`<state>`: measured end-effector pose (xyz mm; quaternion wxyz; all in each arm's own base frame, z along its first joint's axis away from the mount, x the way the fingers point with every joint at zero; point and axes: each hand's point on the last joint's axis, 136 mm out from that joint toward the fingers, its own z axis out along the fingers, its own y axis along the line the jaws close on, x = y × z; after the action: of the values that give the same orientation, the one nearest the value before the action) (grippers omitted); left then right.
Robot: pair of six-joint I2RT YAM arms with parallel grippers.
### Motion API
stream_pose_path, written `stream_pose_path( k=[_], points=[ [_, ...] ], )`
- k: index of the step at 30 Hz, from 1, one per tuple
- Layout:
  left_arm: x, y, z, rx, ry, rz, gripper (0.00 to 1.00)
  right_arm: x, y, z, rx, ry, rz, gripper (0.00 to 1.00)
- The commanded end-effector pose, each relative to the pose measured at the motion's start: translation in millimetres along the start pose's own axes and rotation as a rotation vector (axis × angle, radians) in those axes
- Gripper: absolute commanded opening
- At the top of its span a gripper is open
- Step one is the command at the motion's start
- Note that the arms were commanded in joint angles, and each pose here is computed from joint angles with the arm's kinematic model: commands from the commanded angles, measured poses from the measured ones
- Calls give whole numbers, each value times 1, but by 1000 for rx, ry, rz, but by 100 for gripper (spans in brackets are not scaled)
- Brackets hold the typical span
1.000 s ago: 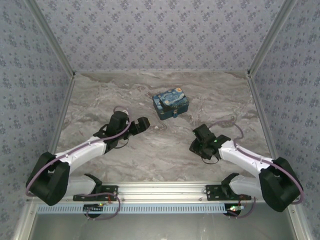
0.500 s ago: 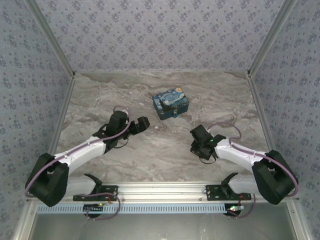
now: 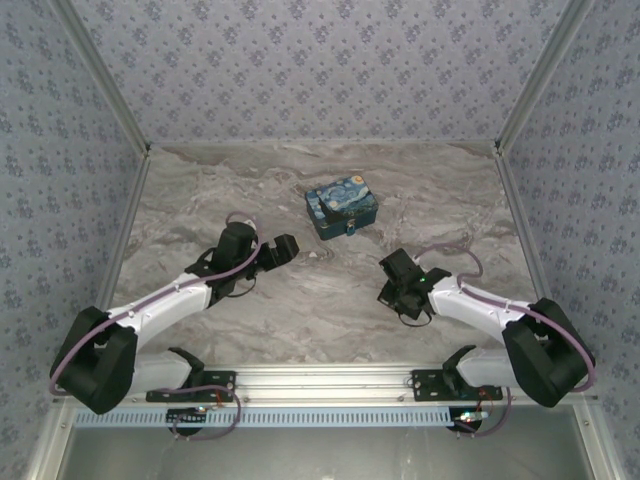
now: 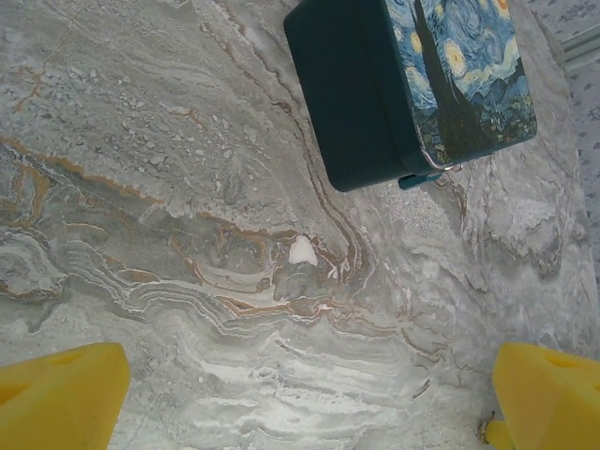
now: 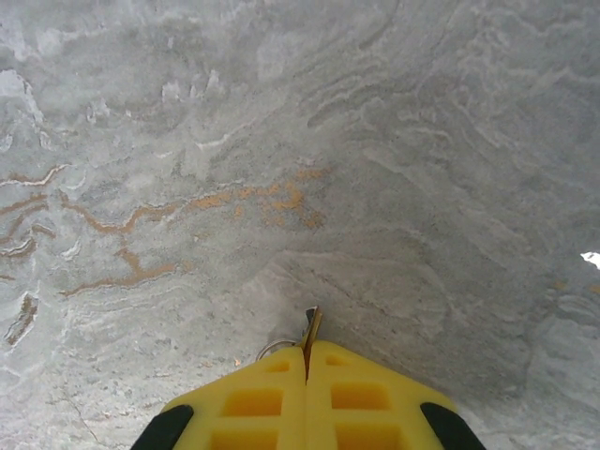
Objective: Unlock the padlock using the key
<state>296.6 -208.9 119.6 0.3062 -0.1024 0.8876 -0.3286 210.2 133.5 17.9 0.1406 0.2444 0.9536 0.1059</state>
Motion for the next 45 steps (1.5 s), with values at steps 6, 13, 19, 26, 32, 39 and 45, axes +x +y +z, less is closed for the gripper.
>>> stream_pose_path(
  k=[6, 13, 19, 26, 32, 39, 45],
  points=[
    [-21, -21, -17, 26, -54, 57, 99, -9, 17, -6, -56, -47, -164, 0],
    [-34, -44, -33, 122, -56, 91, 99, -22, 58, -35, -214, -114, -497, 0],
    [-42, -74, -51, 250, -50, 171, 97, -29, 79, -62, -340, -172, -702, 0],
    [-38, -128, -72, 542, -2, 216, 83, -34, 127, -117, -614, -331, -848, 0],
    [-37, -166, -90, 718, 16, 281, 71, -30, 162, -166, -811, -416, -960, 0],
    [-24, -197, -98, 838, 64, 367, 56, -22, 190, -200, -968, -403, -1011, 0],
    [-16, -208, -92, 871, 94, 371, 50, -16, 204, -211, -1037, -381, -1024, 0]
  ],
)
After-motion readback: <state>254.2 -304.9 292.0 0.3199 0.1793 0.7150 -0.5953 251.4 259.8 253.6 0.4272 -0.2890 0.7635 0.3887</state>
